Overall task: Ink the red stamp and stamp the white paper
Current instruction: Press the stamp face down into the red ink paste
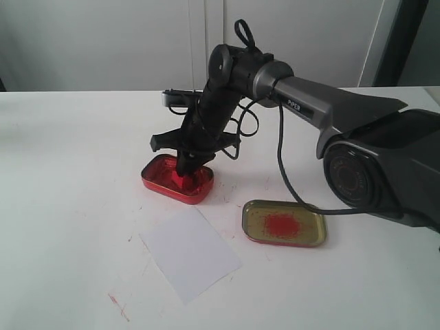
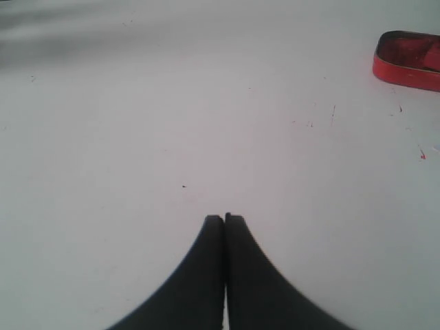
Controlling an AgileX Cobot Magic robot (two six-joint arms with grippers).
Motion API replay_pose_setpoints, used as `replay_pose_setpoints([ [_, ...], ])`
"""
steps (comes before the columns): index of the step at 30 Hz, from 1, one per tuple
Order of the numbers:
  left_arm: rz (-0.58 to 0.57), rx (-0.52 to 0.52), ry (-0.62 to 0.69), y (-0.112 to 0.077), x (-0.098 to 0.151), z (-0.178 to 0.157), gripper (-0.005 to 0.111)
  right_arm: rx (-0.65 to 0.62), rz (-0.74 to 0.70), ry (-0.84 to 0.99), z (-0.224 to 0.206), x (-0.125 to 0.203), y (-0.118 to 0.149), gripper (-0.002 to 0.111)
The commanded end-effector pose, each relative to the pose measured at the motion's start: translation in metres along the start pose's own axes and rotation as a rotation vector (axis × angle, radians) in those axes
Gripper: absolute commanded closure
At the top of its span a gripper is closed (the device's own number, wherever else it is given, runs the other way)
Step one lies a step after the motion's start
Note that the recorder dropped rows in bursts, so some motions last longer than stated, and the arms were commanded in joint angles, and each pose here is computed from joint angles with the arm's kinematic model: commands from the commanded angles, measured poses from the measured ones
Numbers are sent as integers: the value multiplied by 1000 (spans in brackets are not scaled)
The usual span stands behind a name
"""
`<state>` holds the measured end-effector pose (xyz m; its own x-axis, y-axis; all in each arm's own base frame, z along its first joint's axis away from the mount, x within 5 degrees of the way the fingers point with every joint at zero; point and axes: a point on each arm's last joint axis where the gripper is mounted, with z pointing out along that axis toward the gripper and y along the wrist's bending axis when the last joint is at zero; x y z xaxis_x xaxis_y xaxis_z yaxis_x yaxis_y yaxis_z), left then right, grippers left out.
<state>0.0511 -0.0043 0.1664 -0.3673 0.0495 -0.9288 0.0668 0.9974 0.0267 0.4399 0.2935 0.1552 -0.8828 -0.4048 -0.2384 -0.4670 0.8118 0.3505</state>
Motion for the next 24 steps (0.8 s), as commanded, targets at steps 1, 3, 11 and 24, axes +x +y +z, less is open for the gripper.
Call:
replay_pose_setpoints([
  [1,2,-1,-5,0,1,0,107,-16,11,21,0,2,-1,108],
  [3,2,-1,-5,0,1,0,107,-18,11,18,0,1,0,108],
  [11,2,-1,-5,0,1,0,107,-18,-2,-65,-19,-6,6,108],
  [24,2,-1,-5,0,1,0,107,-21,-32,-115,-49,-9,17,108],
])
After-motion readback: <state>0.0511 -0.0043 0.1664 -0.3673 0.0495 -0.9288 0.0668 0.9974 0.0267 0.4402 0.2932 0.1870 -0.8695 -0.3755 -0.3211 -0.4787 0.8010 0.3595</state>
